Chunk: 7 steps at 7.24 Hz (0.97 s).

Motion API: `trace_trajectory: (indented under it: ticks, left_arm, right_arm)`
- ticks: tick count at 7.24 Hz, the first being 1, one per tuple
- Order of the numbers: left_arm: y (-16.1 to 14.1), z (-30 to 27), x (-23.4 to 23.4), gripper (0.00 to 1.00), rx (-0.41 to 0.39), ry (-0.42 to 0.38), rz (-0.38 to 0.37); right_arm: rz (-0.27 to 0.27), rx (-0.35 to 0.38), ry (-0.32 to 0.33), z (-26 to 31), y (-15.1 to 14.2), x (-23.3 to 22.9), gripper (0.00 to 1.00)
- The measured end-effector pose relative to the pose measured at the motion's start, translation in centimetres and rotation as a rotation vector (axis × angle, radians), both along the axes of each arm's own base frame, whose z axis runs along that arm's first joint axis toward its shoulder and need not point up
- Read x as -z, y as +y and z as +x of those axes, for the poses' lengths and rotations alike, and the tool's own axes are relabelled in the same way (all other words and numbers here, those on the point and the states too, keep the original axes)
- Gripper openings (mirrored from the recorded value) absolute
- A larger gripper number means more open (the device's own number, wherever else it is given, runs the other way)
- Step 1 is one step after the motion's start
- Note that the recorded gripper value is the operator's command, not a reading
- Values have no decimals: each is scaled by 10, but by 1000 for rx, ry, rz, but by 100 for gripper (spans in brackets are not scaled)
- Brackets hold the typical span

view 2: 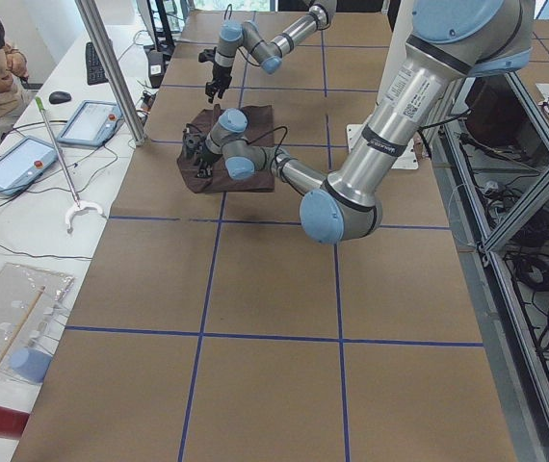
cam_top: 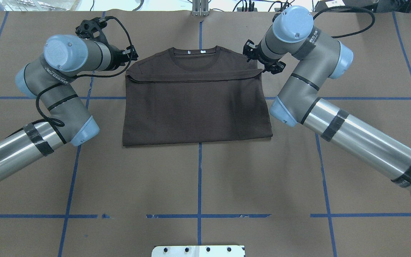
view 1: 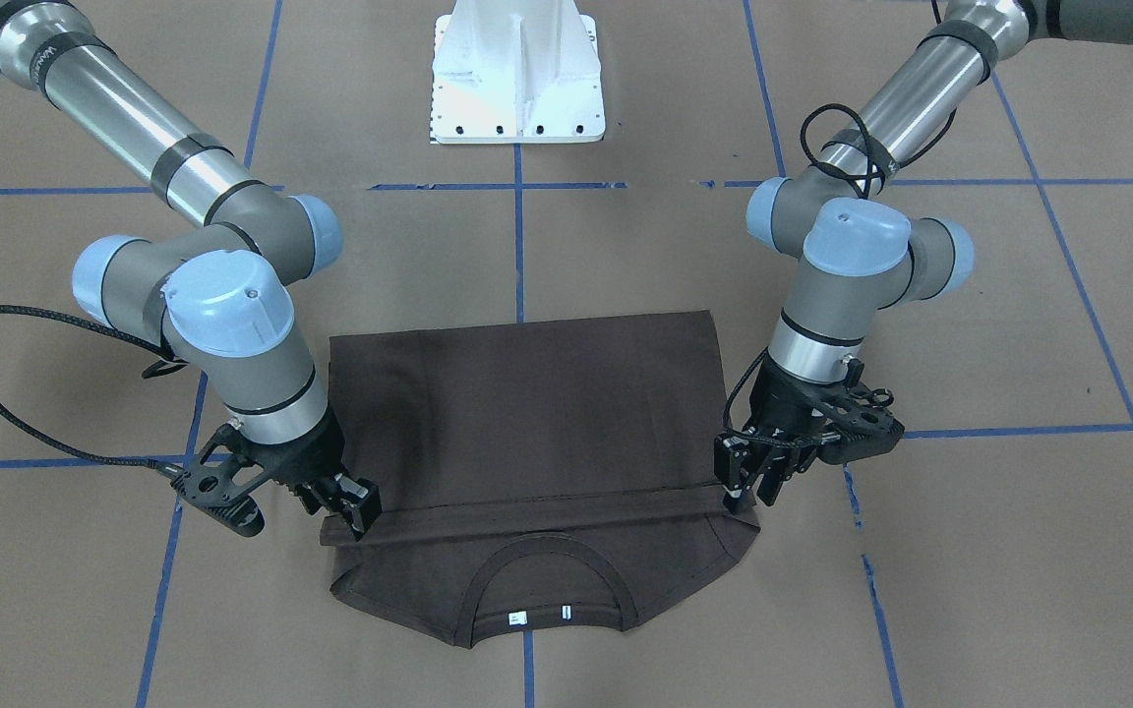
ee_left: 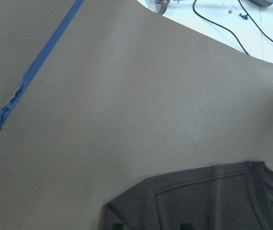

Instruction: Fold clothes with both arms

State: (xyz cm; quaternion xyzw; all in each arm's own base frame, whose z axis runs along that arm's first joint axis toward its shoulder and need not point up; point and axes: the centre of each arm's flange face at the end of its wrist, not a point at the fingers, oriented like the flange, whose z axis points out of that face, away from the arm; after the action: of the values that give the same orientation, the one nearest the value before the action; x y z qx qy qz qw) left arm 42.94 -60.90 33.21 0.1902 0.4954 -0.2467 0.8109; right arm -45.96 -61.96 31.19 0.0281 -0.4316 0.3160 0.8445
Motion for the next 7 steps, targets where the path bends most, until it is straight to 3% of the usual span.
trace_trajectory:
  ticks: [3,4,7]
  left_arm:
    - [27,-22,-4,56,-53,42,2]
    - [30,-23,-5,57,-57,44,1]
    - [32,-22,-2,58,-59,47,3]
  right_arm:
    - [-96,-7,-110,10,138,-26,85]
    - [-123,-20,-118,7,165,-33,84]
    - [-192,-57,-112,-13,199,-50,80]
